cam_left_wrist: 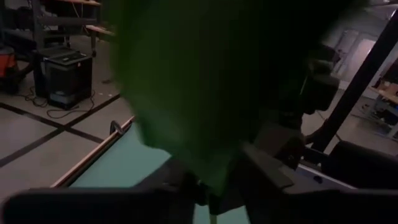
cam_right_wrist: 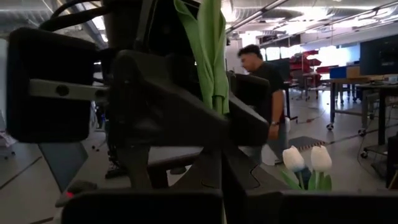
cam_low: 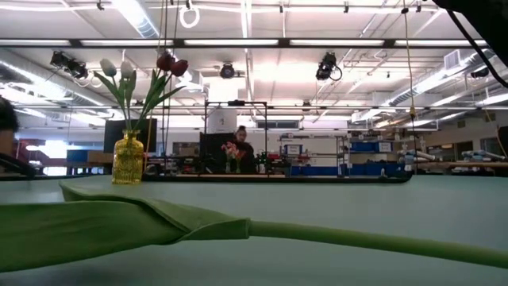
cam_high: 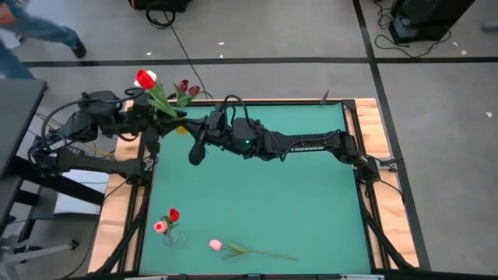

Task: Sort flowers into vase by color
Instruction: Put the red flower into the transparent vase

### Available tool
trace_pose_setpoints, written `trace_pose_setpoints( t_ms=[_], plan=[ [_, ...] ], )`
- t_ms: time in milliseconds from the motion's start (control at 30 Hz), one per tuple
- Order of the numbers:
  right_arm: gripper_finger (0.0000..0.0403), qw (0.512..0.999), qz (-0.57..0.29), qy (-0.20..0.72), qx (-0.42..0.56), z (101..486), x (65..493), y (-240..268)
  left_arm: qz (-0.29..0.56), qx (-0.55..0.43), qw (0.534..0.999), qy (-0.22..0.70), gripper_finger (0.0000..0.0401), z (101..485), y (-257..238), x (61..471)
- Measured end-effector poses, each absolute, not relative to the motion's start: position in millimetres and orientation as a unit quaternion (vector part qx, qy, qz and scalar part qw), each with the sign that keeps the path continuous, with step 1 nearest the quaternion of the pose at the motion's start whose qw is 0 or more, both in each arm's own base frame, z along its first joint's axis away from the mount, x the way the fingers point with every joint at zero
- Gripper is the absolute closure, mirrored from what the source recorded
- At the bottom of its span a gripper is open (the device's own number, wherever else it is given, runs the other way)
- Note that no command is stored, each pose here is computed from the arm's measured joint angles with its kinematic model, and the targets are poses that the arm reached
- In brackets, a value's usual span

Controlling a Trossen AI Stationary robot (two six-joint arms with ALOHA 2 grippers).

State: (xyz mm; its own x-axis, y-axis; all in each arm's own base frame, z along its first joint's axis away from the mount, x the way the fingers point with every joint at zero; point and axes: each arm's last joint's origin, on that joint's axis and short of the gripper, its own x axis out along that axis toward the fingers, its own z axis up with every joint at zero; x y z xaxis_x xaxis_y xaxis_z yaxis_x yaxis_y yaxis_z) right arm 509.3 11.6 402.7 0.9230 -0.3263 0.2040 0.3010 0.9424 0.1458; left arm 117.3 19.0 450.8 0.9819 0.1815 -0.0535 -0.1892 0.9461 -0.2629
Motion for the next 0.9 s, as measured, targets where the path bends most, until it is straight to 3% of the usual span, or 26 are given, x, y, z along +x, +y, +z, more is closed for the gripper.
trace_pose_setpoints(
  t_ms=[167, 300, 433, 700, 800, 900],
  plan=[
    [0.0402, 0.977, -0.169, -0.114, 0.057, 403, 509, 12, 0.094, -0.134, 0.986, 0.004, 0.0374, 453, 18, 113],
    [0.0402, 0.977, -0.167, -0.116, 0.058, 403, 509, 12, 0.094, -0.134, 0.987, -0.002, 0.0391, 454, 18, 109],
    [0.0402, 0.975, -0.175, -0.119, 0.061, 403, 509, 12, 0.094, -0.138, 0.986, -0.004, 0.0367, 454, 18, 107],
    [0.0402, 0.972, -0.185, -0.131, 0.066, 406, 508, 10, 0.096, -0.136, 0.986, -0.016, 0.0263, 456, 17, 103],
    [0.0402, 0.971, -0.186, -0.131, 0.066, 406, 508, 9, 0.103, -0.133, 0.985, -0.024, 0.0254, 458, 17, 102],
    [0.0402, 0.971, -0.189, -0.132, 0.066, 406, 508, 8, 0.113, -0.131, 0.984, -0.030, 0.0273, 459, 18, 101]
  ],
)
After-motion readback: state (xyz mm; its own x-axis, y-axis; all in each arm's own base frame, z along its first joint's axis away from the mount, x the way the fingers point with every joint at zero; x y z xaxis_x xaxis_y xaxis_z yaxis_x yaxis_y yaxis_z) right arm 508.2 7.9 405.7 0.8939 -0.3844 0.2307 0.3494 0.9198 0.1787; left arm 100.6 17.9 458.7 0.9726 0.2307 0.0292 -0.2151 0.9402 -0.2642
